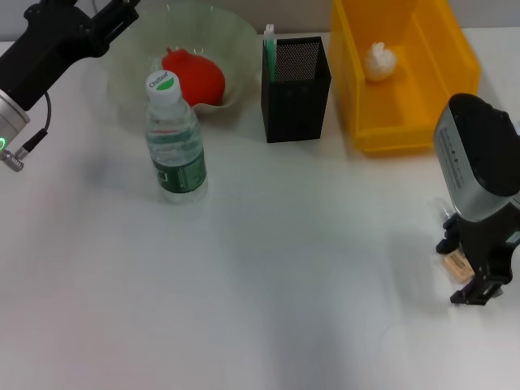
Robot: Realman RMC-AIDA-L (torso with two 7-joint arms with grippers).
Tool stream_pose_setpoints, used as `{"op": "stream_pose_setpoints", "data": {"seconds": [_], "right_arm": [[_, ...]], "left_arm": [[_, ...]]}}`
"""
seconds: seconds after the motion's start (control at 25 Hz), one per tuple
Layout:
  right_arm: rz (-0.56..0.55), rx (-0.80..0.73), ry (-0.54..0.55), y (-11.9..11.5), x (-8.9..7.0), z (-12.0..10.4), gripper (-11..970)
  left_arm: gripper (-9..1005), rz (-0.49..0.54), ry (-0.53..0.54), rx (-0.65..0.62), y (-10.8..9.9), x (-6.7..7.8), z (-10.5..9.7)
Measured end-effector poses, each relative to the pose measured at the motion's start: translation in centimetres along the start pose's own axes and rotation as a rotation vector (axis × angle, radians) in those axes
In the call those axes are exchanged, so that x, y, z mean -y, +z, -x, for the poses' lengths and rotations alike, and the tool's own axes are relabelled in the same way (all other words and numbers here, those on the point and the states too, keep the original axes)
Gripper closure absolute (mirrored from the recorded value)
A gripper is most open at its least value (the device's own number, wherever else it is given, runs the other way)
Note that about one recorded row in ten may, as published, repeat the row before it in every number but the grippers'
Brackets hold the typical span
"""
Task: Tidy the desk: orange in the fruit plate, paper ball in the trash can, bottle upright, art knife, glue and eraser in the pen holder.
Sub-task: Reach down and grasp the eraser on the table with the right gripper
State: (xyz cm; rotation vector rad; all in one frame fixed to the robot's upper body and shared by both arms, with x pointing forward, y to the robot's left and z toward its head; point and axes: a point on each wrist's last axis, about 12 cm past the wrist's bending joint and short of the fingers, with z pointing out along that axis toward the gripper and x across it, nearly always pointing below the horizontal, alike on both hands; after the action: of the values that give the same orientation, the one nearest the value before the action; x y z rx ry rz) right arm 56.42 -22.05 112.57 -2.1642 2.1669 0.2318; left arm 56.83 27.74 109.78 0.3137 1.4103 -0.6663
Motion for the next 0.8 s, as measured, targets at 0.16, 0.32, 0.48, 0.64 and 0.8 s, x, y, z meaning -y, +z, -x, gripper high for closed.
{"op": "stream_pose_setpoints", "data": {"seconds": [0.16, 0.32, 0.48, 0.64, 0.8], "right_arm": [[0.007, 0.003, 0.012, 0.3, -0.2, -0.3, 201], [0.004, 0.01, 0.023, 0.16, -0.18, -0.39, 202], [0.006, 0.012, 0.036, 0.11, -0.21, -0.42, 204], [0.006, 0.017, 0.05, 0.04, -0.19, -0.57, 205], [0.008, 0.017, 0.059, 0.06, -0.2, -0.59, 207]], "left_arm": [[194, -0.005, 0.001, 0.0, 0.16, 0.06, 0.03], [194, -0.006, 0.0, -0.004, 0.11, 0.12, -0.06], [194, -0.003, -0.004, -0.006, -0.1, 0.1, -0.16], [194, -0.004, -0.006, -0.005, -0.21, 0.12, -0.18], [194, -0.005, -0.006, -0.004, -0.25, 0.1, -0.14]]}}
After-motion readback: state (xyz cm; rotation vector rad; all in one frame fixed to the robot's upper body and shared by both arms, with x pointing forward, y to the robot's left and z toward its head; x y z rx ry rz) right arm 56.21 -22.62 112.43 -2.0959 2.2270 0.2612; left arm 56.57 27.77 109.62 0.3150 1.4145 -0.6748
